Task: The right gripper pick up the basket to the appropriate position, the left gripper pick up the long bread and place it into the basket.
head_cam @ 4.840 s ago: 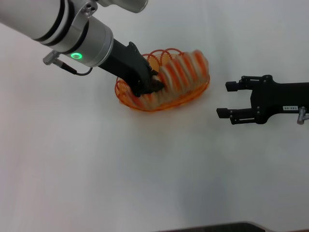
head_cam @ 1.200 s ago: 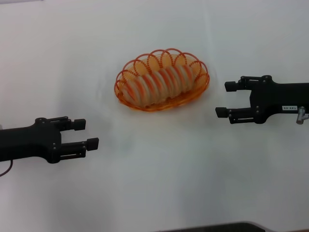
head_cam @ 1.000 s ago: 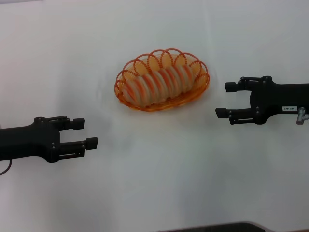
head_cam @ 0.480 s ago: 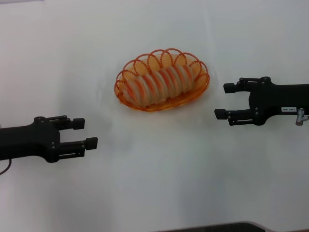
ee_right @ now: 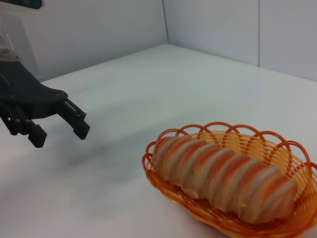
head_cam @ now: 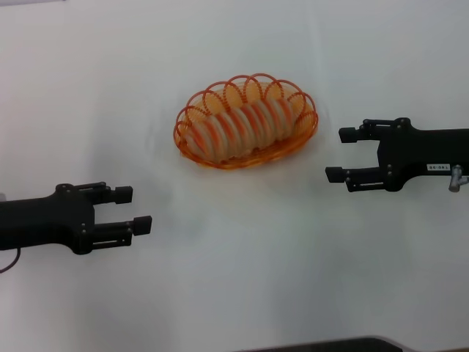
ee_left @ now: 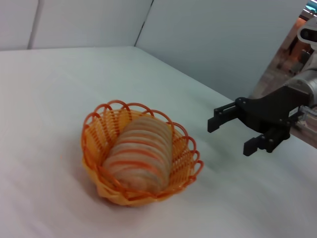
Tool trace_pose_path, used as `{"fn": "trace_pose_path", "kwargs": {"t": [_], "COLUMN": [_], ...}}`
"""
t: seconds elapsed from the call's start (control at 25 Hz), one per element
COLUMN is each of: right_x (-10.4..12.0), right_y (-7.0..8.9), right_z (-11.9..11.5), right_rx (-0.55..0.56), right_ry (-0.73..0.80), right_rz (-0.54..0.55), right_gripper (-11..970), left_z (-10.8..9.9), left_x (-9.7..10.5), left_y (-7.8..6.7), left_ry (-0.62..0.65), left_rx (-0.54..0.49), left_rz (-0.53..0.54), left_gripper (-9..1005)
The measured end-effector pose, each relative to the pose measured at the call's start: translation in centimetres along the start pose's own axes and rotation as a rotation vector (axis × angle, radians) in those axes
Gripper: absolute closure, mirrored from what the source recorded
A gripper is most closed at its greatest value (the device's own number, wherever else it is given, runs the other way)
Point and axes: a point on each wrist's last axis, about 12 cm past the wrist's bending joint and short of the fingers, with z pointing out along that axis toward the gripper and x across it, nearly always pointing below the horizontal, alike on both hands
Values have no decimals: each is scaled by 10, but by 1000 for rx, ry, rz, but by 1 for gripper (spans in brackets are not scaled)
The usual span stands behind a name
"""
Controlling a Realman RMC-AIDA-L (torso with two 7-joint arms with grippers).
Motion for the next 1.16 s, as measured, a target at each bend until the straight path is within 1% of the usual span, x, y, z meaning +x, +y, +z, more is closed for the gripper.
{"fn": "trace_pose_path", "kwargs": {"t": [0.16,0.56,1.16], "right_x": [0,0,-2], "right_y": [0,0,-1], "right_z": [0,0,1], "right_rx": [1,-1,-2], "right_ry": [-1,1,-4], "right_rz": [3,1,7], "right_gripper": [123,123,124], "left_z": [0,-3,-2], "left_x": [1,5,1], "left_y": [-2,-3,-2], "left_ry": [-1,-1,-1], "left_rx": [17,11,13], "left_rz": [-4,-16,-9], "left_gripper": [261,261,261]}}
